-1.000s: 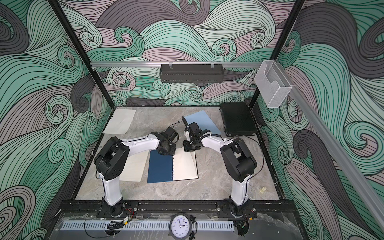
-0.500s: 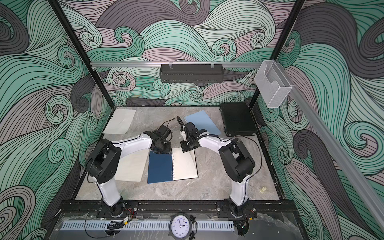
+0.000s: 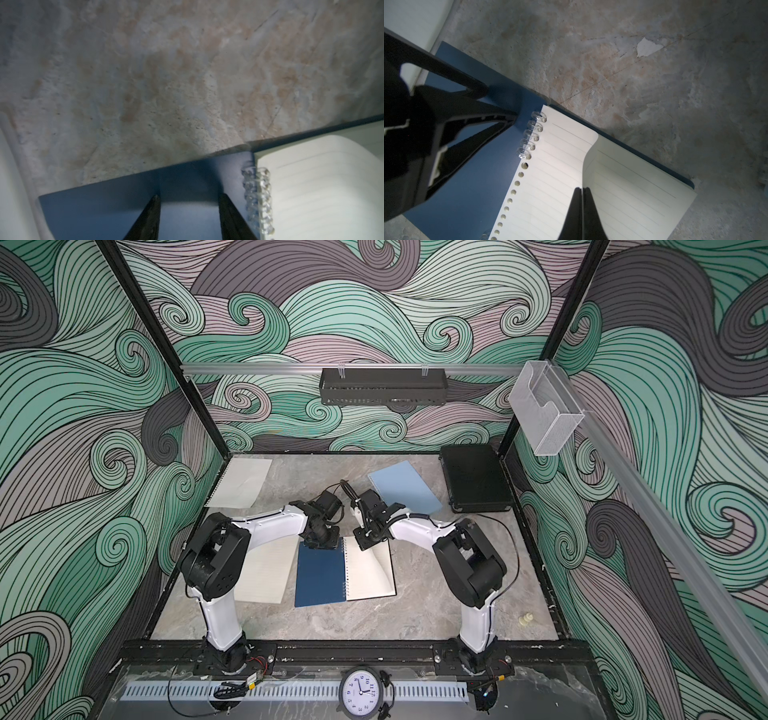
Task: Tear off pages from different notebooks
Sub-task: Tear off the paper from the notebook.
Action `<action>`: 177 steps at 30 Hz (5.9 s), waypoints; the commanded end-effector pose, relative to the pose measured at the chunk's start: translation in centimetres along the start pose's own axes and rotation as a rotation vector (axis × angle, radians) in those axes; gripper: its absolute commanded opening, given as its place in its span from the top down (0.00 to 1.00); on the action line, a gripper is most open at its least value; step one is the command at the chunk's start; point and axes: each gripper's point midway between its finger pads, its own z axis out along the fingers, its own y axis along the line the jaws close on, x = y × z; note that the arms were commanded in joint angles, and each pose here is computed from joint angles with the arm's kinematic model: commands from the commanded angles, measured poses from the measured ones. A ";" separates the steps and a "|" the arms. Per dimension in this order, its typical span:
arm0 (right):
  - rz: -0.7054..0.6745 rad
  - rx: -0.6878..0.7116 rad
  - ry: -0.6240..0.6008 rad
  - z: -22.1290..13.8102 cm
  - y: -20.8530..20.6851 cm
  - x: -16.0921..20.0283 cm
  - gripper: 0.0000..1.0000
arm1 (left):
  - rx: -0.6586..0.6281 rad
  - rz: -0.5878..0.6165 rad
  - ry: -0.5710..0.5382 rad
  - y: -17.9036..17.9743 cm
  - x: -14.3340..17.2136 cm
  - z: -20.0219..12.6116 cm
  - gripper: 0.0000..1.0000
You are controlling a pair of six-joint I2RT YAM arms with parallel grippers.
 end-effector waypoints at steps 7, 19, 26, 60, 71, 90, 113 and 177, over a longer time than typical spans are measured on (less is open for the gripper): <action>-0.065 0.010 -0.132 -2.2 1.2 -2.0 1.00 | -0.163 -0.026 0.207 3.8 5.4 2.9 0.55; -0.246 -0.087 -0.276 -4.4 5.9 -0.5 1.00 | -0.220 -0.062 0.355 5.6 9.9 6.2 0.56; -0.532 -0.165 -0.299 -4.7 11.5 3.7 1.00 | -0.198 -0.126 0.392 5.8 12.1 8.1 0.57; -0.562 -0.255 -0.414 -13.4 21.0 14.1 1.00 | -0.160 -0.110 0.302 4.6 8.7 5.7 0.59; -0.530 -0.226 -0.398 -12.8 18.6 13.9 1.00 | -0.025 0.004 0.115 -0.4 5.5 -6.0 0.50; -0.501 -0.195 -0.372 -11.9 17.1 13.2 1.00 | 0.037 -0.001 0.211 -5.1 13.7 -3.2 0.46; -0.517 -0.259 -0.387 -14.6 17.6 12.3 1.00 | -0.052 -0.062 0.326 -3.2 12.7 6.9 0.57; -0.337 -0.256 -0.596 -18.3 15.9 -0.9 1.00 | 0.102 -0.284 -0.329 8.6 -10.9 -19.7 0.46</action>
